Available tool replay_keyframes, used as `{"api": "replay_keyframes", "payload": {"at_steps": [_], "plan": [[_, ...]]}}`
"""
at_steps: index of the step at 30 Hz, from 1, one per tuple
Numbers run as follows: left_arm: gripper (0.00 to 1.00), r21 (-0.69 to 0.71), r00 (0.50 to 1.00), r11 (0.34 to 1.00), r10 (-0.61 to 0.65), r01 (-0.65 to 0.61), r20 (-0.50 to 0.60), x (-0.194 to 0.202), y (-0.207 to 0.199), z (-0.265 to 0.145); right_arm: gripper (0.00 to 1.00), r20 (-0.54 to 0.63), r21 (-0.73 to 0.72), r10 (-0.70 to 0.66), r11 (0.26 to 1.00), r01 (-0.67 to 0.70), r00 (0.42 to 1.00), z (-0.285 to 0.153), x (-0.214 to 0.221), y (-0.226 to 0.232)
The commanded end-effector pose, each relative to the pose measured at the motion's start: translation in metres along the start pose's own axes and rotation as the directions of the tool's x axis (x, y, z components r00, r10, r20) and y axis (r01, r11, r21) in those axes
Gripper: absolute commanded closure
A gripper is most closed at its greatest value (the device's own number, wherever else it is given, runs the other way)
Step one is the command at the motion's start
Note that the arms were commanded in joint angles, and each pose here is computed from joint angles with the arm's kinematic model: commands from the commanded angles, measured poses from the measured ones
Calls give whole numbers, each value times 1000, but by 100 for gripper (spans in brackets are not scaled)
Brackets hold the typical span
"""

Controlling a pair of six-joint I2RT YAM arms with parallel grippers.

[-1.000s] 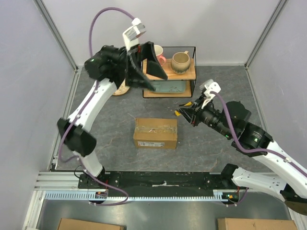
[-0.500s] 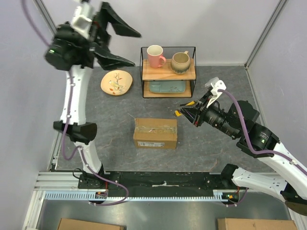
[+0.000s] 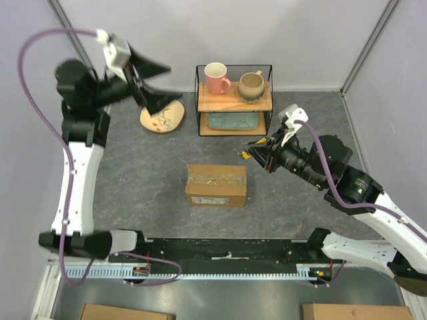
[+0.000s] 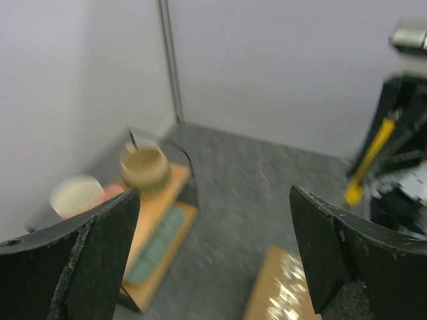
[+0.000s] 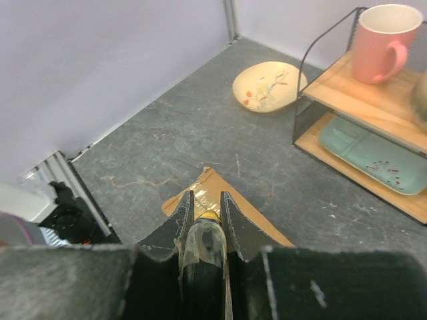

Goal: Unpack the express box
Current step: Pick up the knife from the center of the board, then adjust the express box at the center of the board.

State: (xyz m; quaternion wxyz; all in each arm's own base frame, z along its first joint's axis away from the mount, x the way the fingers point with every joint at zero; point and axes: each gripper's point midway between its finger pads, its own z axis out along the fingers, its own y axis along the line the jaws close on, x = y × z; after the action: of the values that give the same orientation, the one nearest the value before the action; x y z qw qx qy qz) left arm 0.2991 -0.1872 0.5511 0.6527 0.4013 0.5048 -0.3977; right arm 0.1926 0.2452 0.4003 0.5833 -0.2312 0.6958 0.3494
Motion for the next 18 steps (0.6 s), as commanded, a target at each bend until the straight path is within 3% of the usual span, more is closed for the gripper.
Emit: {"api": "replay_keyframes", "payload": {"at_steps": [1, 2, 5, 6, 9, 14, 18], "plan": [[1, -58, 977, 995, -90, 80, -193, 96, -49, -43, 100, 26, 95, -55, 994, 52, 998, 2, -11, -17], [0, -64, 959, 991, -126, 113, -254, 138, -56, -51, 100, 21, 107, -61, 993, 59, 998, 3, -8, -20], [15, -116, 895, 978, -207, 175, -395, 201, -81, -71, 100, -9, 172, -88, 981, 88, 996, 13, 3, -34], [28, -179, 869, 969, -232, 169, -436, 218, -76, -78, 100, -18, 202, -94, 975, 95, 995, 17, 6, -40], [51, -244, 805, 957, -269, 160, -529, 258, -81, -98, 100, -34, 272, -121, 954, 126, 992, 24, 14, -55], [58, -162, 793, 974, -222, 157, -567, 277, -115, -115, 100, -131, 355, -181, 910, 216, 975, 44, 44, -79], [68, -86, 749, 982, -185, 169, -636, 305, -143, -126, 100, -206, 402, -211, 872, 280, 955, 58, 71, -96]]}}
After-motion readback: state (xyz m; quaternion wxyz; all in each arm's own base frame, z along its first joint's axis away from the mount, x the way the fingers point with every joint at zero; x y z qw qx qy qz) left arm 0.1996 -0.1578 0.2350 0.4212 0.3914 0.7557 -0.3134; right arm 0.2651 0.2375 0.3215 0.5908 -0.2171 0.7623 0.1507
